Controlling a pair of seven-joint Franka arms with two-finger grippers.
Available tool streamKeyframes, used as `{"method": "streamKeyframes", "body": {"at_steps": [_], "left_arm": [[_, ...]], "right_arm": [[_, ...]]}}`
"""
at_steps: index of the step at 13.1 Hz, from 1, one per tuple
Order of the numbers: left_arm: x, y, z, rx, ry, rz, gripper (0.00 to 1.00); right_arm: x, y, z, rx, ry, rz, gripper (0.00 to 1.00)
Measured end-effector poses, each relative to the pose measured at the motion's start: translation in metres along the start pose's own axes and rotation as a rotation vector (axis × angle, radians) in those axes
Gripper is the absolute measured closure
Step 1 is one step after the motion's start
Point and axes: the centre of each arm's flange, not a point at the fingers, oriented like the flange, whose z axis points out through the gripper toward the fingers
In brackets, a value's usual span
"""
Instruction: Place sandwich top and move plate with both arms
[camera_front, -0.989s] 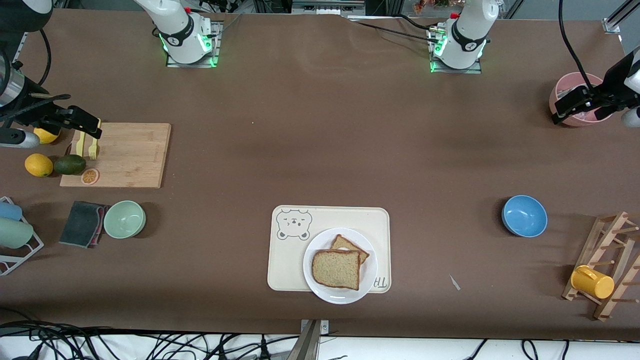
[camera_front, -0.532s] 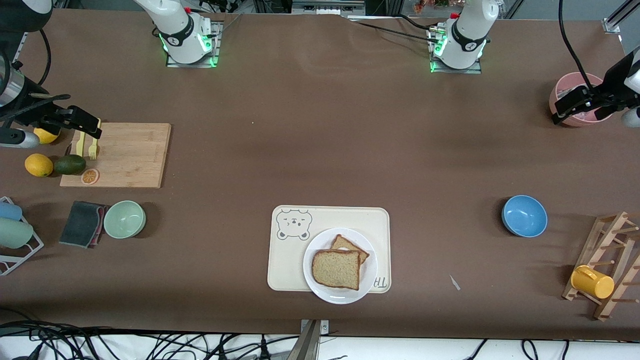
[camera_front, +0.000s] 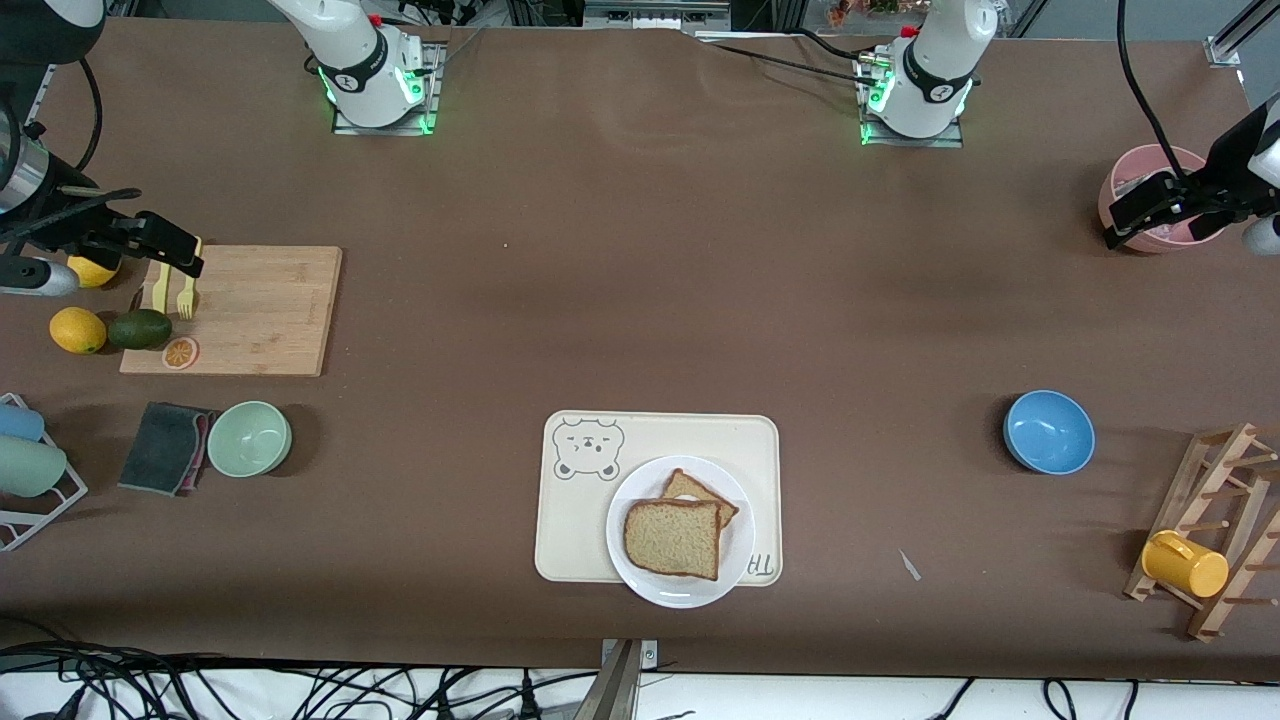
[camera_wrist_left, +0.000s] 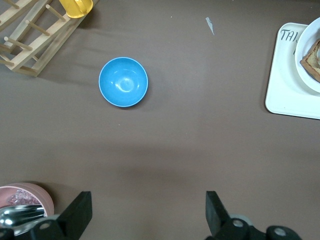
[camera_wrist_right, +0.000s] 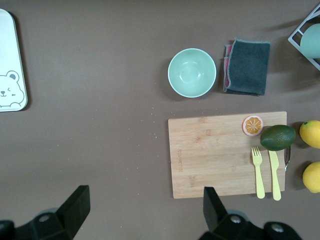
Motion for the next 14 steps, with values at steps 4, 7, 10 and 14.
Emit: {"method": "streamKeyframes", "body": {"at_steps": [4,7,10,14], "left_arm": [[0.0002,-0.0002,0.0002,0.0,0.0,0.0,0.0],[0.0004,-0.0015,0.0005,0.0,-0.001,-0.003,0.0],[0.001,-0.0028,0.0014,0.0,-0.003,-0.005,0.0],[0.0027,-0.0021,0.0048,0.0,-0.009,-0.003,0.0]], "right_arm": [[0.0006,0.0003,-0.0022,-0.003,0.006,0.0,0.0],[0.0029,0.0006,0.0027,-0.005,-0.001,0.001,0.0],[0.0049,0.0041,-0.0001,-0.007,0.006,0.007,0.0],[0.0054,0.0043,-0.0021,-0.008,0.011,0.007,0.0]]}}
